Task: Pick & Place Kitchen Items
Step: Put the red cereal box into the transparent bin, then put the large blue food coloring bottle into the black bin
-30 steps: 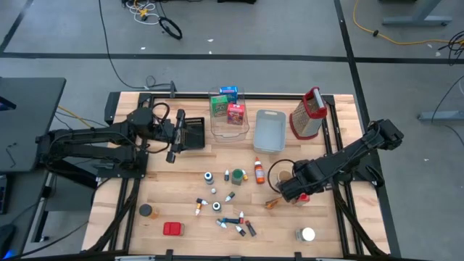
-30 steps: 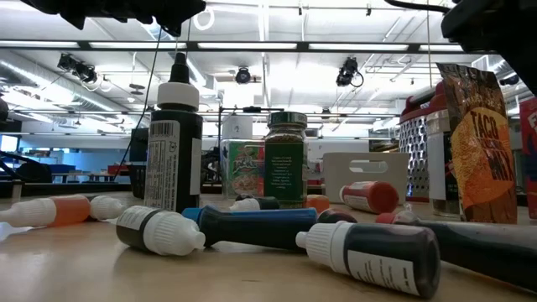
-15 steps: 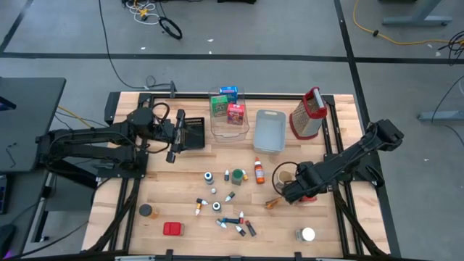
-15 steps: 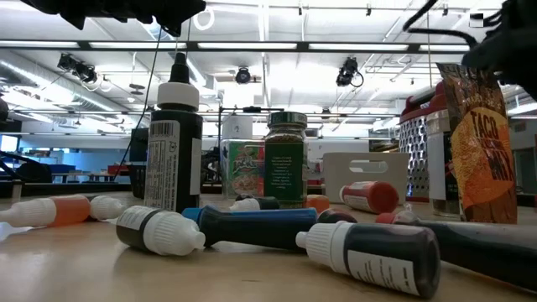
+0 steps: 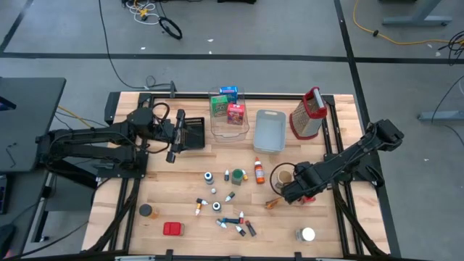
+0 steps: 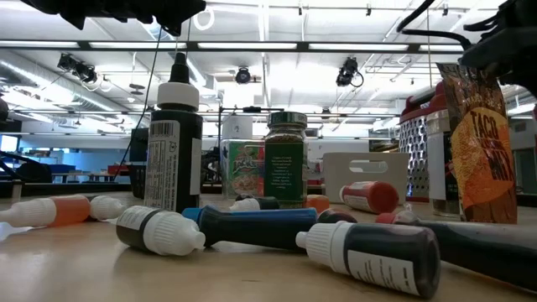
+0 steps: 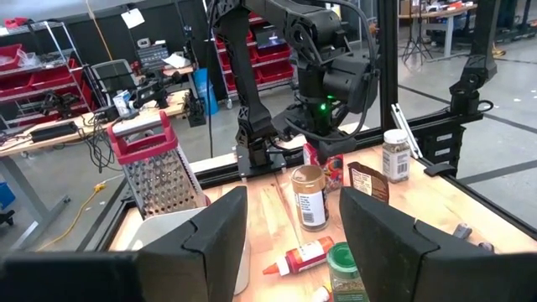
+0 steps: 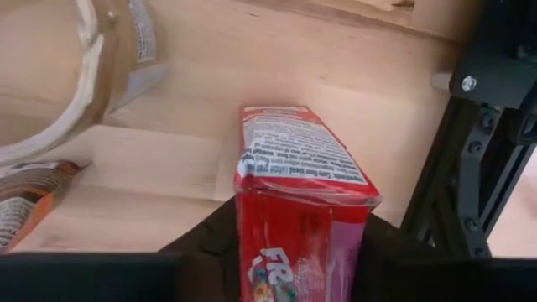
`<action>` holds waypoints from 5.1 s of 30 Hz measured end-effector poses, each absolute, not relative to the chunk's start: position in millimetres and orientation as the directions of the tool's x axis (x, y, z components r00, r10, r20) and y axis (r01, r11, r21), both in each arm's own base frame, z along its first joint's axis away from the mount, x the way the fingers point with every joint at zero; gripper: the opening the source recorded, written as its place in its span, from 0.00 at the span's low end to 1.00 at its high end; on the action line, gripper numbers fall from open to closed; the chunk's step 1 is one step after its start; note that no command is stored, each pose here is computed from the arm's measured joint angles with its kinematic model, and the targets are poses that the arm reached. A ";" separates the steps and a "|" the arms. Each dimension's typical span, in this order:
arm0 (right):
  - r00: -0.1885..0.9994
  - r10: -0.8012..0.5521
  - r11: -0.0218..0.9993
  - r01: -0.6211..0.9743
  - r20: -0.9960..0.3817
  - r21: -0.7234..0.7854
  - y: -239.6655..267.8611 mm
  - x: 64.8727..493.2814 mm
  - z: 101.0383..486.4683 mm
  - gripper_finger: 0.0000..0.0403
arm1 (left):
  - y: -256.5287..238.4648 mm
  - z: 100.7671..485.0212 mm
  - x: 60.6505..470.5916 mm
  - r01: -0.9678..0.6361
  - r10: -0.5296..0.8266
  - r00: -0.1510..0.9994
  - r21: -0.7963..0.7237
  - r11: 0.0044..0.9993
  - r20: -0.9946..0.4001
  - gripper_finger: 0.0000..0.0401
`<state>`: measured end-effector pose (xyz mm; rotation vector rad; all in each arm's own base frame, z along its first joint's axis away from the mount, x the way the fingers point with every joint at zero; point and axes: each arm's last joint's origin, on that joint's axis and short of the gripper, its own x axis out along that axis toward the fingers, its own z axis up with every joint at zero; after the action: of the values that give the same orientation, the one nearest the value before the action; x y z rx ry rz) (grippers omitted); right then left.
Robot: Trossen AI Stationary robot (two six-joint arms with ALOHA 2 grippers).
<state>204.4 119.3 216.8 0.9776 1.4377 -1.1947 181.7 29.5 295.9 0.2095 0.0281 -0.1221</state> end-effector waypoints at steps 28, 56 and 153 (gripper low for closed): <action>0.425 -0.395 0.665 0.744 -0.814 0.066 68.7 216.0 371.9 0.31 | 29.4 295.7 181.7 0.125 -0.118 0.992 0.201 0.972 -0.042 0.50; 0.802 -0.392 0.901 0.234 -0.451 -0.366 -23.2 323.5 389.7 0.30 | 29.5 296.1 181.7 0.123 -0.118 0.992 0.201 0.972 -0.038 0.50; 0.769 0.379 0.907 -0.418 -0.515 0.044 58.1 323.1 298.8 0.39 | 24.3 288.6 181.2 0.220 -0.235 0.966 -0.138 0.966 -0.108 0.50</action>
<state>323.1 58.1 298.8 -0.0751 0.5425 0.4333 181.2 24.3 288.6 -0.1259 0.1239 -0.2309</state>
